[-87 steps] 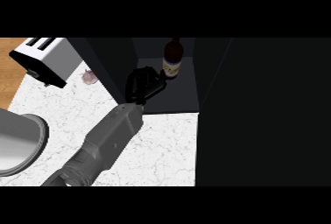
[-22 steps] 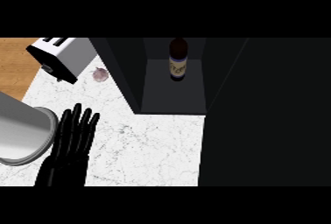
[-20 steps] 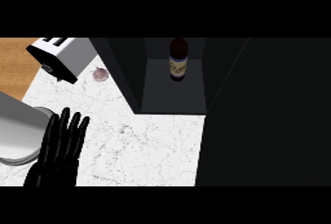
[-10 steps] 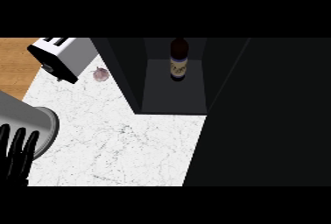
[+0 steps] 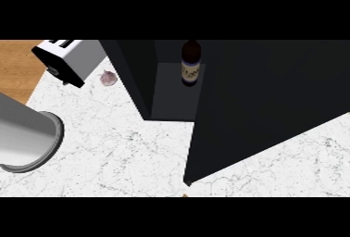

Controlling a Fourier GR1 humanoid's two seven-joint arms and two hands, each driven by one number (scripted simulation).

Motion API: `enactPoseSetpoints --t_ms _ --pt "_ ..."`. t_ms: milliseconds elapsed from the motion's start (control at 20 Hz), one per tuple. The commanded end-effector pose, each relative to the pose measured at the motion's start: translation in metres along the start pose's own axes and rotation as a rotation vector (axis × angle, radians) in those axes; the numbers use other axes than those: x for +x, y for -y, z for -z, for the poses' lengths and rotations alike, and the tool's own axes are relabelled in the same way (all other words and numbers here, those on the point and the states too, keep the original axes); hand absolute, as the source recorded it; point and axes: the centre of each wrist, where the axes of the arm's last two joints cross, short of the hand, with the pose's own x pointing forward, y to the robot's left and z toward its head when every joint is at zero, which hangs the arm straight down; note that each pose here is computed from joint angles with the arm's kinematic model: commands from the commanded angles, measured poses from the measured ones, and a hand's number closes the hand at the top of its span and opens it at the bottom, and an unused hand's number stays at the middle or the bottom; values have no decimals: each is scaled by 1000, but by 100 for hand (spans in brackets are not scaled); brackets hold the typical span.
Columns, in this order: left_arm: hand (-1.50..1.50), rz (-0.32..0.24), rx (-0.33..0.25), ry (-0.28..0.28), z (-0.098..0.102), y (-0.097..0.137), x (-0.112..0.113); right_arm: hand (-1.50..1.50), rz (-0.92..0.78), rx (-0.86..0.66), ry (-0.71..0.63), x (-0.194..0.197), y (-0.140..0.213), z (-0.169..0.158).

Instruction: Pick up the wine, place it into the cabinet and close the cabinet

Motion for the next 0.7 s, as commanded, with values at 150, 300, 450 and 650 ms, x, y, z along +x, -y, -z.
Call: enactPoseSetpoints --t_ms 150,300,450,650 --pt "-150 5 -18 2 2 -27 10 150 -114 -34 33 10 -22 50" --pt "-150 6 -32 15 4 -39 33 150 -104 -66 5 -1 -20 78" --pt "-150 -5 -47 1 1 -32 34 150 -116 -117 7 9 -2 107" --pt "-150 -13 -50 5 7 -43 27 150 -140 -156 8 -2 24 145"
